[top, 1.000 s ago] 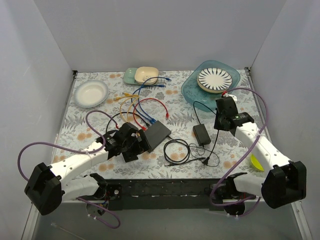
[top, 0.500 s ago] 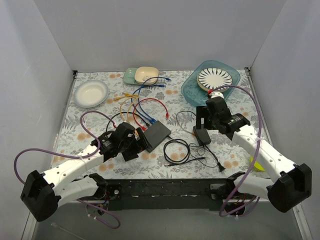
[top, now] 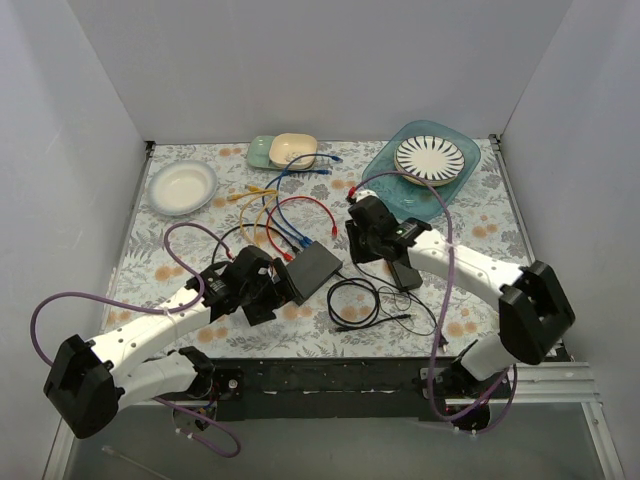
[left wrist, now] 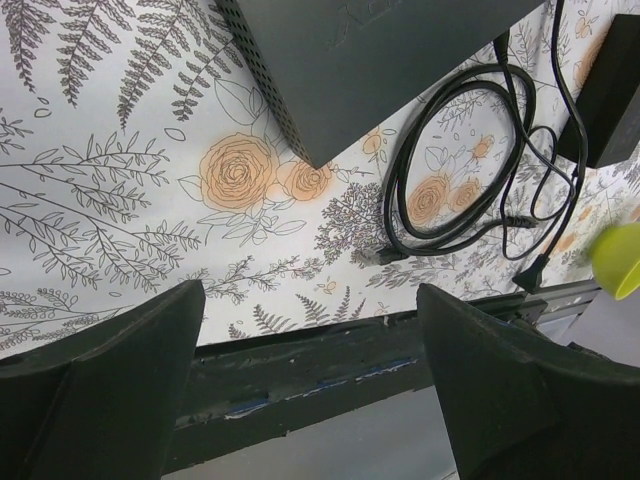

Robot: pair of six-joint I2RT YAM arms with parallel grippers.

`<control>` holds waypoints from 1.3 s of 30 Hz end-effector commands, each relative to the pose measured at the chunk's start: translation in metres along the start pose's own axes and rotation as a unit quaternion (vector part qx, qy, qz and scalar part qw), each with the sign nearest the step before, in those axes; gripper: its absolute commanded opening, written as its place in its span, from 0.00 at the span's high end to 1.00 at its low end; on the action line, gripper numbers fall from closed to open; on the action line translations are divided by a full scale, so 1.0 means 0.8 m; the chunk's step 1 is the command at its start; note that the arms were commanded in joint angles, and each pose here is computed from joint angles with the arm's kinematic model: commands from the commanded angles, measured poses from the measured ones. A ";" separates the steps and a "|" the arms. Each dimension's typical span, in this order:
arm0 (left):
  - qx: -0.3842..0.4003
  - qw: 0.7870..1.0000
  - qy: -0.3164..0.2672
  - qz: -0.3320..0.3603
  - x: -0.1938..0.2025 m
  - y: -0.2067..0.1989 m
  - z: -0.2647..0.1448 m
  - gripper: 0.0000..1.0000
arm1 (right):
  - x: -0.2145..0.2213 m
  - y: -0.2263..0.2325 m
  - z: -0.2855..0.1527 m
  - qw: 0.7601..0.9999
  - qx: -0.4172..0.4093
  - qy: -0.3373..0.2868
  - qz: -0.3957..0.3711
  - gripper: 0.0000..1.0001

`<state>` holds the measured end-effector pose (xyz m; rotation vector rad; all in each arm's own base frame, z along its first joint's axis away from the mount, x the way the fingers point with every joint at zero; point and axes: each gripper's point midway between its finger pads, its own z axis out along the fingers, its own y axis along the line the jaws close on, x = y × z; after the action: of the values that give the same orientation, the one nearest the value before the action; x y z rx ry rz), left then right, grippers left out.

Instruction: Pull the plug from the switch port

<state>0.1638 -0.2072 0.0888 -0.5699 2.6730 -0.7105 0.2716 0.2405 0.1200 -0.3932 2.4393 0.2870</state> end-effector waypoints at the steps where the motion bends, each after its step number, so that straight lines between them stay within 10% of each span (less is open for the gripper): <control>1: -0.016 0.999 0.000 -0.029 0.004 0.011 -0.002 0.15 | -0.061 0.041 0.034 0.998 -0.042 -0.035 0.012 0.77; 3: -0.033 0.998 -0.015 -0.044 -0.001 0.021 0.000 0.21 | -0.063 0.041 0.062 0.999 -0.032 -0.016 0.017 0.98; 16: -0.112 0.986 -0.044 -0.116 -0.004 0.066 0.020 0.43 | -0.030 0.027 0.155 0.994 -0.019 0.098 0.044 0.99; 39: -0.162 0.981 -0.045 -0.097 -0.012 0.071 0.049 0.39 | 0.137 0.116 0.073 0.976 -0.128 0.173 -0.034 0.99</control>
<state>0.1686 -0.1903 0.0249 -0.9153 2.7620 -0.3506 0.2411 0.3042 0.0225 -0.5881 2.6393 0.3973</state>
